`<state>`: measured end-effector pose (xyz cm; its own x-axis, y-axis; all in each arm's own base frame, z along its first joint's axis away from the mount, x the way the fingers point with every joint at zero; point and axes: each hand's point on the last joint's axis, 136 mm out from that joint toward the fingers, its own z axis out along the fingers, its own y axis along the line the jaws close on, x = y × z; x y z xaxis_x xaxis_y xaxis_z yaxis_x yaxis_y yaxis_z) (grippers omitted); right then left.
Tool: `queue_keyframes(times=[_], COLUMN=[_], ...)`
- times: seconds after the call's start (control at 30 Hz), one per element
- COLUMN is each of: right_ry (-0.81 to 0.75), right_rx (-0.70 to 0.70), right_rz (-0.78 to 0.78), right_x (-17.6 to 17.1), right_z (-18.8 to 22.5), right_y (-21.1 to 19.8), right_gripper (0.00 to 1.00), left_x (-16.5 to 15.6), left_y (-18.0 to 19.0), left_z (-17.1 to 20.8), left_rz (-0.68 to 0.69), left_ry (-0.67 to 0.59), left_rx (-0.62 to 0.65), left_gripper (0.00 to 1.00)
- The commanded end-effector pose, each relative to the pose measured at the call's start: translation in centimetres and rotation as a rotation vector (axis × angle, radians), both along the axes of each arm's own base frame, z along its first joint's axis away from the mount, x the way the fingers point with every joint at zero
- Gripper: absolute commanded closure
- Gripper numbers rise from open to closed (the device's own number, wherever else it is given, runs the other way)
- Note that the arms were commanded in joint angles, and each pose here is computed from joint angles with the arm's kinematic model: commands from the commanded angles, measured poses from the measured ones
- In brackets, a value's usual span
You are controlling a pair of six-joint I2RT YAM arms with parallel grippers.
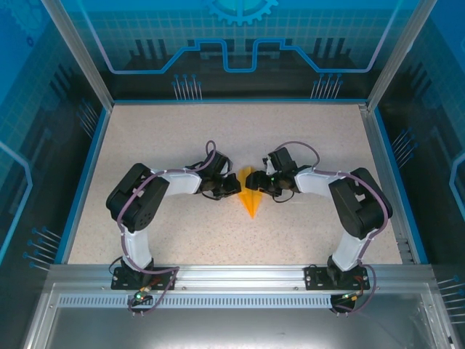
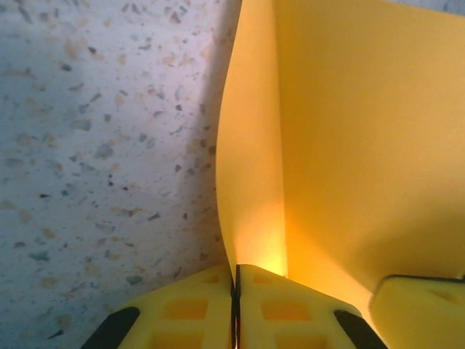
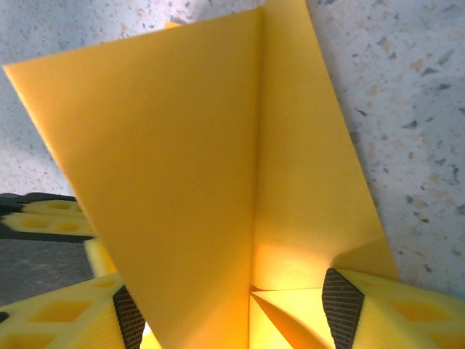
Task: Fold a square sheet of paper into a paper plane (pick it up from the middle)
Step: Move a paper plane to the center of the table.
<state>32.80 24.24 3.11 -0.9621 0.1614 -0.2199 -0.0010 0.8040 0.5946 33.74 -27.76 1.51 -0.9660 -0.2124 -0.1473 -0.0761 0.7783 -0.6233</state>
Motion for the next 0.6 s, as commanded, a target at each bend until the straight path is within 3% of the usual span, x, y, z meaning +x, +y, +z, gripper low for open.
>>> queue_keyframes(times=[0.0, 0.23, 0.57], right_ry=[0.020, -0.063, 0.007], right_rx=[0.026, 0.048, -0.020], right_rz=[0.013, 0.037, 0.082], right_x=[-0.6, -0.9, -3.6], right_z=[-0.3, 3.4, 1.2], right_y=[0.8, 1.0, 0.9], right_gripper=[0.32, 0.29, 0.29], left_x=[-0.9, -0.7, -0.5], left_y=[1.2, 0.9, 0.6], left_z=[-2.0, -1.5, -1.1], left_rz=[0.010, 0.003, -0.003], left_ry=[0.048, 0.042, 0.036], left_rx=[0.052, 0.036, 0.018], left_gripper=[0.90, 0.92, 0.93])
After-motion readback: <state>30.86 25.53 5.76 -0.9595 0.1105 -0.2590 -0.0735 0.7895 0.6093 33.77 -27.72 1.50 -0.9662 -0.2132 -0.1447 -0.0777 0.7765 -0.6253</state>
